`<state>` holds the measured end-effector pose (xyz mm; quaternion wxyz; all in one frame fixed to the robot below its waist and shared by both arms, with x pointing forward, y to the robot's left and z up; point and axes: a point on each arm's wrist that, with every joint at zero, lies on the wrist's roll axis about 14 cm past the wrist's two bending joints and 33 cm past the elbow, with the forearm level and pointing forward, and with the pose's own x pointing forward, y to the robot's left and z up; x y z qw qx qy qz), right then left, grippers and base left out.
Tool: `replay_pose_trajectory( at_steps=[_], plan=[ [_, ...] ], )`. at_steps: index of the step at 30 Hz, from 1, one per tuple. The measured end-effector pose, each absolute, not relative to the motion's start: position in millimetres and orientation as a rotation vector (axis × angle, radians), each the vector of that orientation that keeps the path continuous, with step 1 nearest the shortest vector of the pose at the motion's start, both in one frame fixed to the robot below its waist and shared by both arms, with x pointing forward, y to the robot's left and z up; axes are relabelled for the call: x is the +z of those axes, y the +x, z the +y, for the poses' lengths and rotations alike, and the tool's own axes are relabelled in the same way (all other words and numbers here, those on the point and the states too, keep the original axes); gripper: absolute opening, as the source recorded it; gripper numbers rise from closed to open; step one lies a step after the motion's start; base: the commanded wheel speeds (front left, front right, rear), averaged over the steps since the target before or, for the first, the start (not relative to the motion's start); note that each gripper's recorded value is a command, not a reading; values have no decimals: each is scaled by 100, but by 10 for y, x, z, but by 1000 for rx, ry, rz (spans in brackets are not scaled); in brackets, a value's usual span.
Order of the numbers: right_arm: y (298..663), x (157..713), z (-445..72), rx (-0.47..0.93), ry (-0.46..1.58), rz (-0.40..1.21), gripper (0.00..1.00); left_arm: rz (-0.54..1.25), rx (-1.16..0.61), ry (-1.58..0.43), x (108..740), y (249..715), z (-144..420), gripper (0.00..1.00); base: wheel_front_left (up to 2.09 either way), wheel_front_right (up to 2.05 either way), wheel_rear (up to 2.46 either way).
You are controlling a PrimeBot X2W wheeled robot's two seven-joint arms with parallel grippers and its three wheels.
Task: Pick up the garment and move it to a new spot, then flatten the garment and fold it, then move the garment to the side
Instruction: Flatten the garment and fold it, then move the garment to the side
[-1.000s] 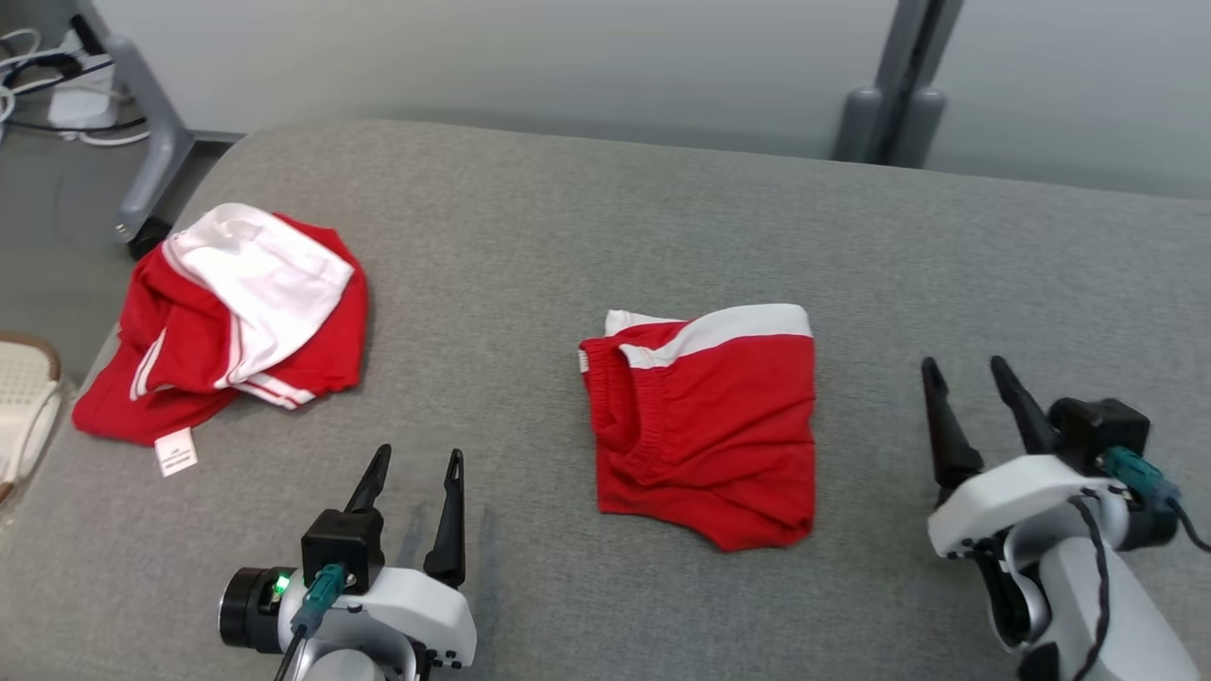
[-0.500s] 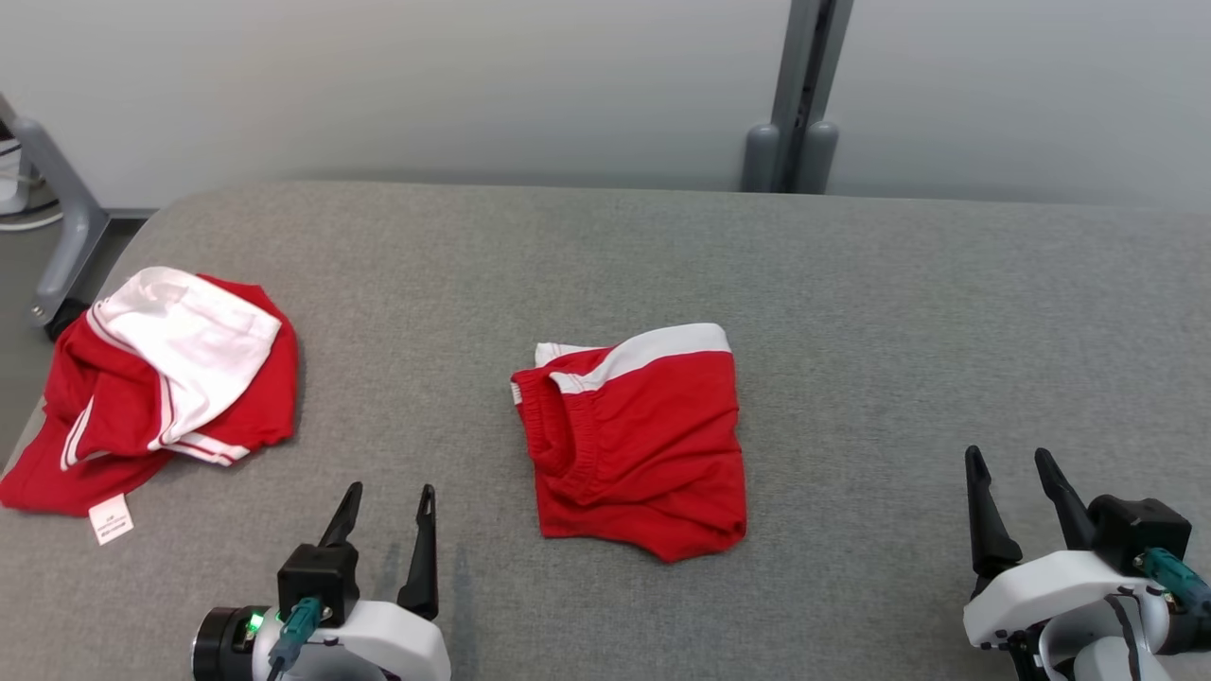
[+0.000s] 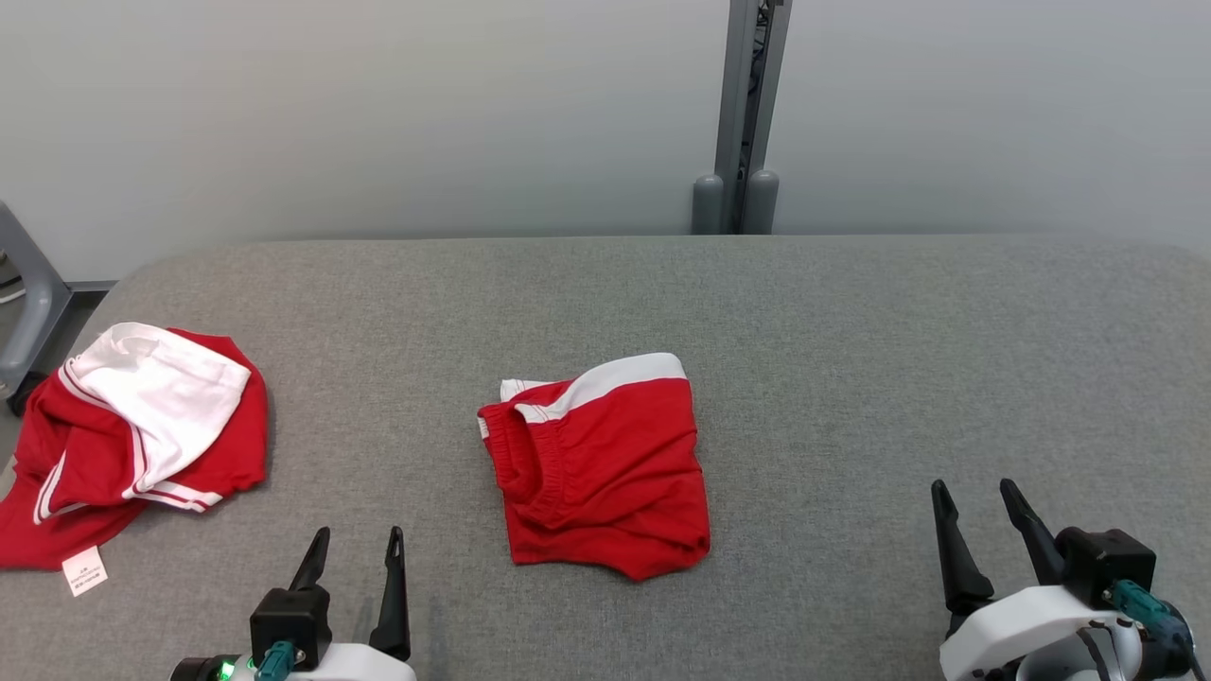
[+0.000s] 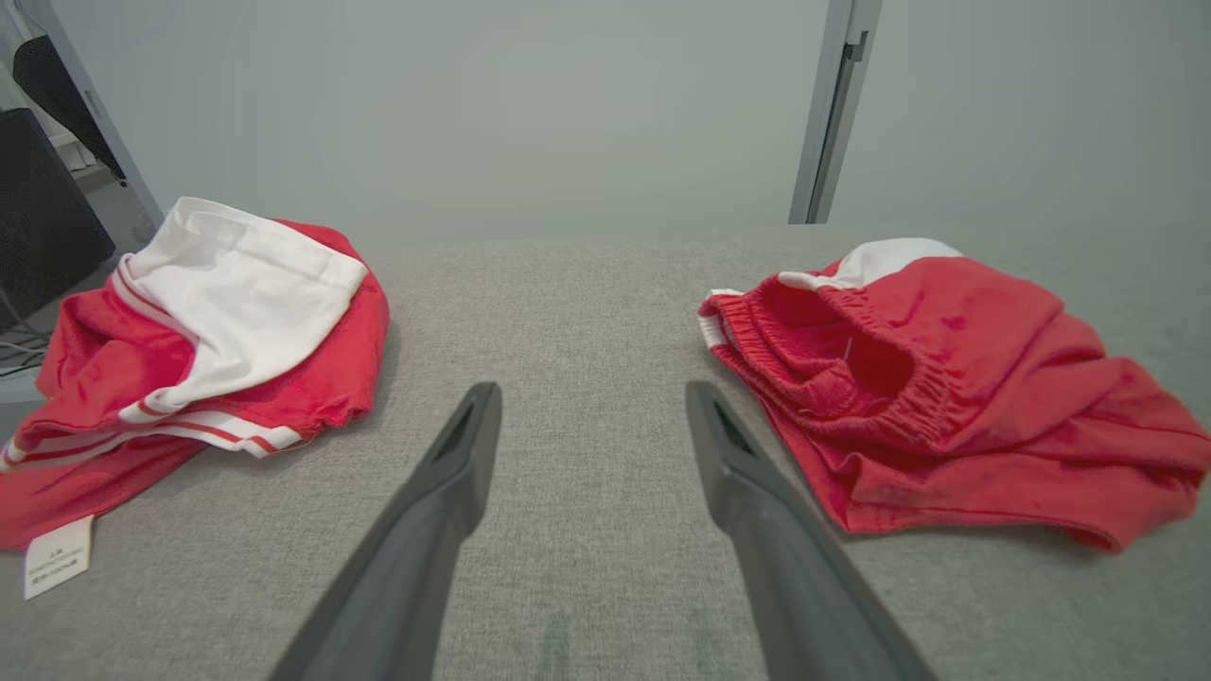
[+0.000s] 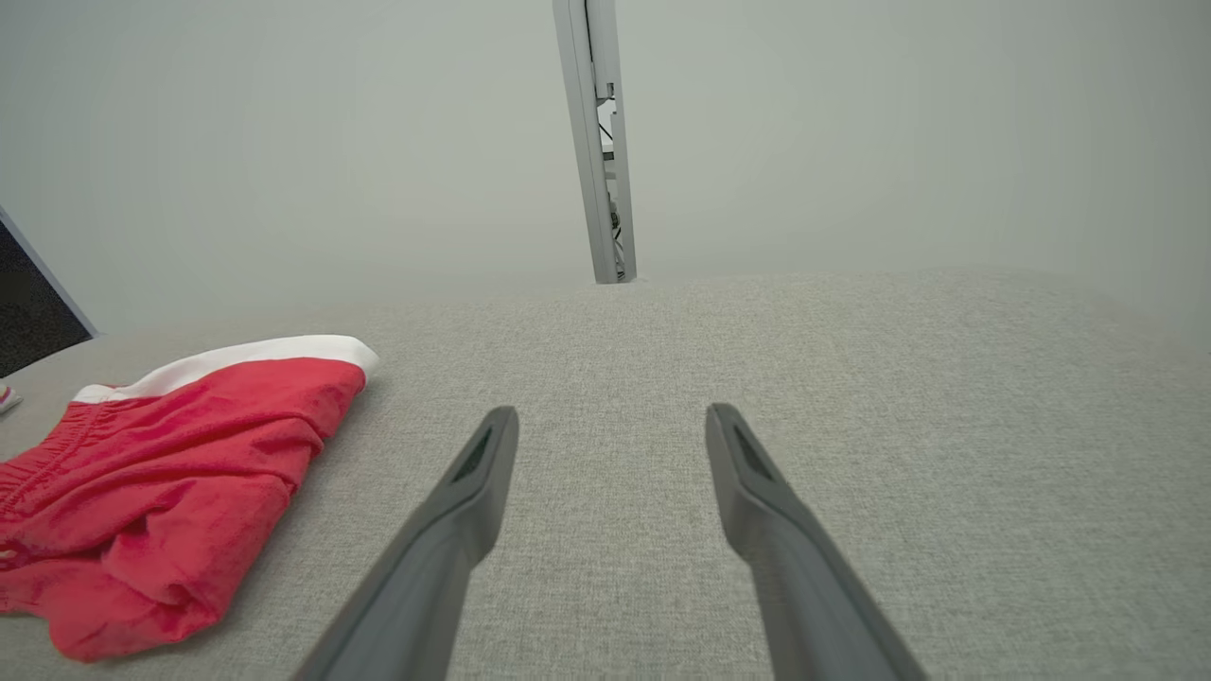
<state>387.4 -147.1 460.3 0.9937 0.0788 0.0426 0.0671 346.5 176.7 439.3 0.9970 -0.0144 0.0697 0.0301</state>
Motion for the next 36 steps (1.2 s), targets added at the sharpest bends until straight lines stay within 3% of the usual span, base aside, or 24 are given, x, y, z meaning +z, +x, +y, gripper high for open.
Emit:
replay_pose_trajectory(
  at_steps=[23, 36],
  plan=[
    [3843, 4505, -1351, 161, 200, 117, 100, 157, 66, -31, 4333, 3408, 1782, 100, 0, 0, 0],
    [4200, 4333, -763, 320, 225, 181, 100, 190, 62, -49, 4235, 3592, 1746, 100, 0, 0, 0]
  ],
)
